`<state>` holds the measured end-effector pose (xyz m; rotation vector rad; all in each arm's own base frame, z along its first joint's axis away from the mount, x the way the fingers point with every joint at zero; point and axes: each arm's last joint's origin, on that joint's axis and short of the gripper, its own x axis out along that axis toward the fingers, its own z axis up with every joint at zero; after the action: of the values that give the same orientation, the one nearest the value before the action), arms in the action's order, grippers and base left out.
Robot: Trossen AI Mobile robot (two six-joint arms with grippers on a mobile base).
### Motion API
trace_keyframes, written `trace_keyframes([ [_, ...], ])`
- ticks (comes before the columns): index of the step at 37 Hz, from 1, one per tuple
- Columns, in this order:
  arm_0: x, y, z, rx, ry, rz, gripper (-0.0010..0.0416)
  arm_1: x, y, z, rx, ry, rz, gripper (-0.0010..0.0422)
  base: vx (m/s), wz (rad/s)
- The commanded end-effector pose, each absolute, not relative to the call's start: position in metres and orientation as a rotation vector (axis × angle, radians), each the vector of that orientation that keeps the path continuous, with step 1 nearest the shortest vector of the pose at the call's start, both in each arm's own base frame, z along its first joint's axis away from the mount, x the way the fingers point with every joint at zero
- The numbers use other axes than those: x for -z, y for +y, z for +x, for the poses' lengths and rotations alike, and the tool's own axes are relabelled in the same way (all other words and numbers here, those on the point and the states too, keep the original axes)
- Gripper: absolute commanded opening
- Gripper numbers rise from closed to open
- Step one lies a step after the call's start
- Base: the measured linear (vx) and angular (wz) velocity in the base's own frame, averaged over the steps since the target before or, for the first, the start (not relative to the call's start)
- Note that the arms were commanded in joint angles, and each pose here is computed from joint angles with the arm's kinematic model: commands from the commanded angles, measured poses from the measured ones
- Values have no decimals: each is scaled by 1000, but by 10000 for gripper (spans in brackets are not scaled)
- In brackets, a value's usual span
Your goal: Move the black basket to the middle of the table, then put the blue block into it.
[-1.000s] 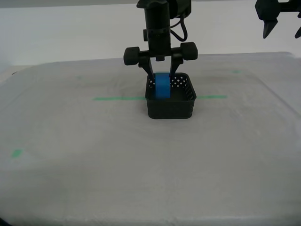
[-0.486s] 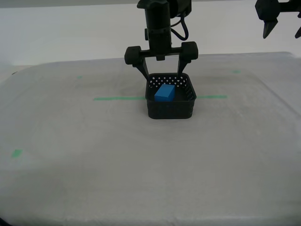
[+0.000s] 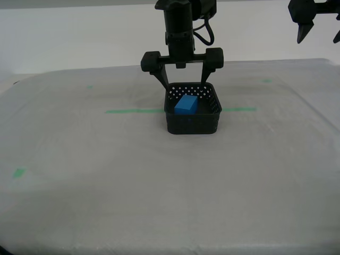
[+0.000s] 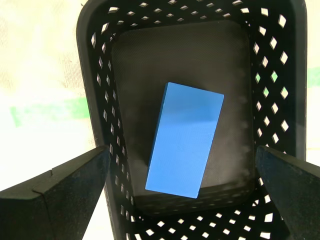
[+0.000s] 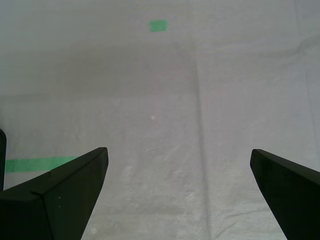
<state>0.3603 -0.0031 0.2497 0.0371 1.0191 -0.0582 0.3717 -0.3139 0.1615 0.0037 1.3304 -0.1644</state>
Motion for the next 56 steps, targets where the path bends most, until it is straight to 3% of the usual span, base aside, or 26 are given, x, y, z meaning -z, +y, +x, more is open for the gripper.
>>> trace_keyframes([
  [1,-250,-3,360,56,1018,36,399,-162,-314,371,169,1334,18,401,0,0],
  [14,-250,-3,360,56,1018,36,399,-192,-306,370,153,1255,37,401,0,0],
  [34,-250,-3,360,56,1018,36,399,-251,-261,370,79,1206,33,401,0,0],
  [48,-250,-3,360,56,1018,36,398,-265,-230,365,25,1209,31,401,0,0],
  [56,-250,-3,360,56,1018,36,399,-263,-197,357,30,1174,-43,401,0,0],
])
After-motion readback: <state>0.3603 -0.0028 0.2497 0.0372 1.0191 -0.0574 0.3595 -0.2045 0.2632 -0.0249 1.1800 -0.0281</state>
